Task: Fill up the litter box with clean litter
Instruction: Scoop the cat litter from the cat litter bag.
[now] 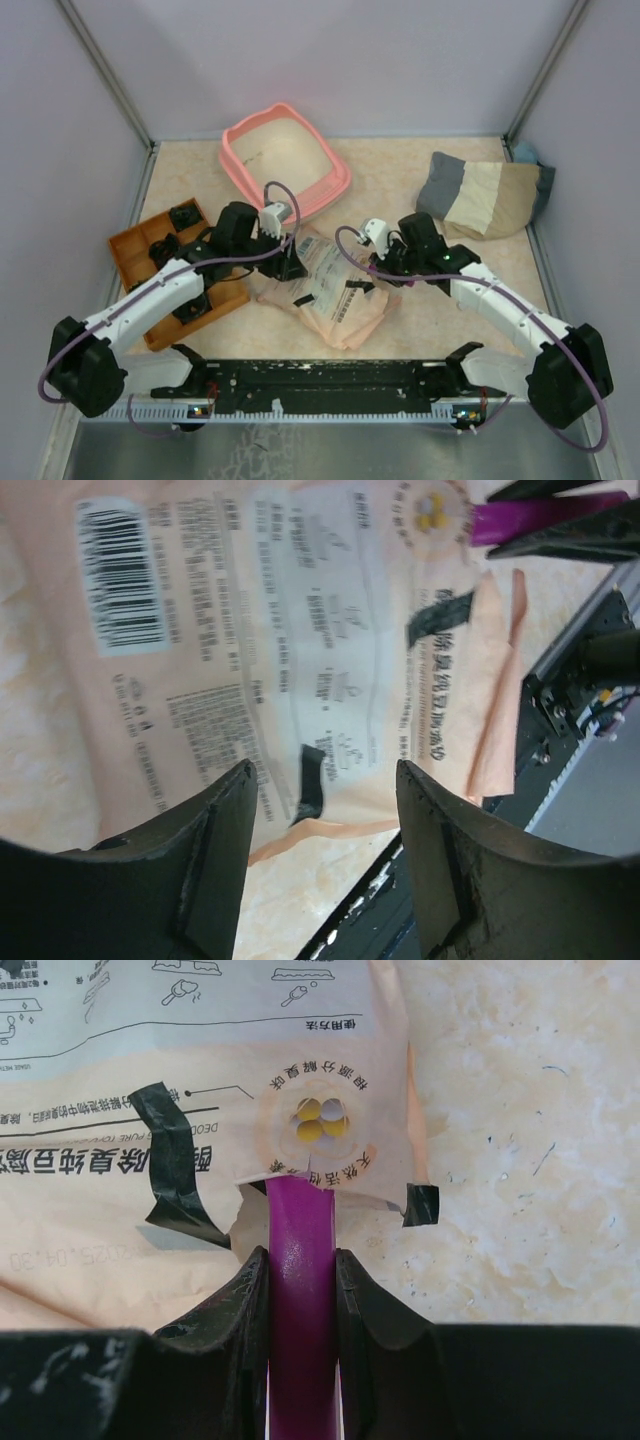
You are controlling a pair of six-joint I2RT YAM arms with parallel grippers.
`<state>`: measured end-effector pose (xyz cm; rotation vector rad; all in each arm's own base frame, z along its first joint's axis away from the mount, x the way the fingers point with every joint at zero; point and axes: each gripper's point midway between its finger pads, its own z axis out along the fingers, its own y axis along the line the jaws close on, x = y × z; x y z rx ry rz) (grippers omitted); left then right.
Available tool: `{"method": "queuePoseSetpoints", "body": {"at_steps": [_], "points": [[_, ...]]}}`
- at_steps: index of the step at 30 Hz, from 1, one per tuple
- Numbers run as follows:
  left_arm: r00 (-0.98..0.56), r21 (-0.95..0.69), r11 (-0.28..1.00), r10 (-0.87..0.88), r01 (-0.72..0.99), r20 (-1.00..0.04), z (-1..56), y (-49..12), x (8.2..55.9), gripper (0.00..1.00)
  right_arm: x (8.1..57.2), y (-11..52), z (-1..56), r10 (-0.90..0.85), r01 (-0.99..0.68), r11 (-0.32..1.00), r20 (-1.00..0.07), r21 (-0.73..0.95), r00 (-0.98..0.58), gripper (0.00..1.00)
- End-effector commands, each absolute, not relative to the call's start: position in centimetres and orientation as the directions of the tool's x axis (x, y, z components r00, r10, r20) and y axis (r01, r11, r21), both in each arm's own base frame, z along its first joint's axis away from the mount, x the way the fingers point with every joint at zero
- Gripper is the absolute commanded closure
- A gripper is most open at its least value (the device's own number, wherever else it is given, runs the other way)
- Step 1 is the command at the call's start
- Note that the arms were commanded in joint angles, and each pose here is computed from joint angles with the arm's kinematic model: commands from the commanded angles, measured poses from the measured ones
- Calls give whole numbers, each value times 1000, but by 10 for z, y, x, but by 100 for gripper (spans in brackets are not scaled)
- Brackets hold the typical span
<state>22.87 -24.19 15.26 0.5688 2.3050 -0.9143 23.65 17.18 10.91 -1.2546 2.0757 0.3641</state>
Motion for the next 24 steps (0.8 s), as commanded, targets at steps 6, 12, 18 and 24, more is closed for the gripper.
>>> {"method": "queuePoseSetpoints", "body": {"at_steps": [6, 12, 18, 24], "points": [[-548, -373, 521, 231, 767, -804, 173, -303, 184, 38, 236, 174, 136, -576, -830, 548, -766, -104, -285, 100], [-318, -150, 475, 298, 867, -900, 166, -325, 151, 35, 241, 176, 138, -536, -810, 578, -793, -94, -291, 100], [-56, 109, 407, 373, 907, -926, 155, -349, 108, 32, 244, 181, 140, -501, -814, 578, -812, -56, -299, 100], [136, 349, 352, 508, 868, -851, 143, -377, 85, 31, 245, 178, 142, -488, -810, 585, -818, -48, -304, 100]]}}
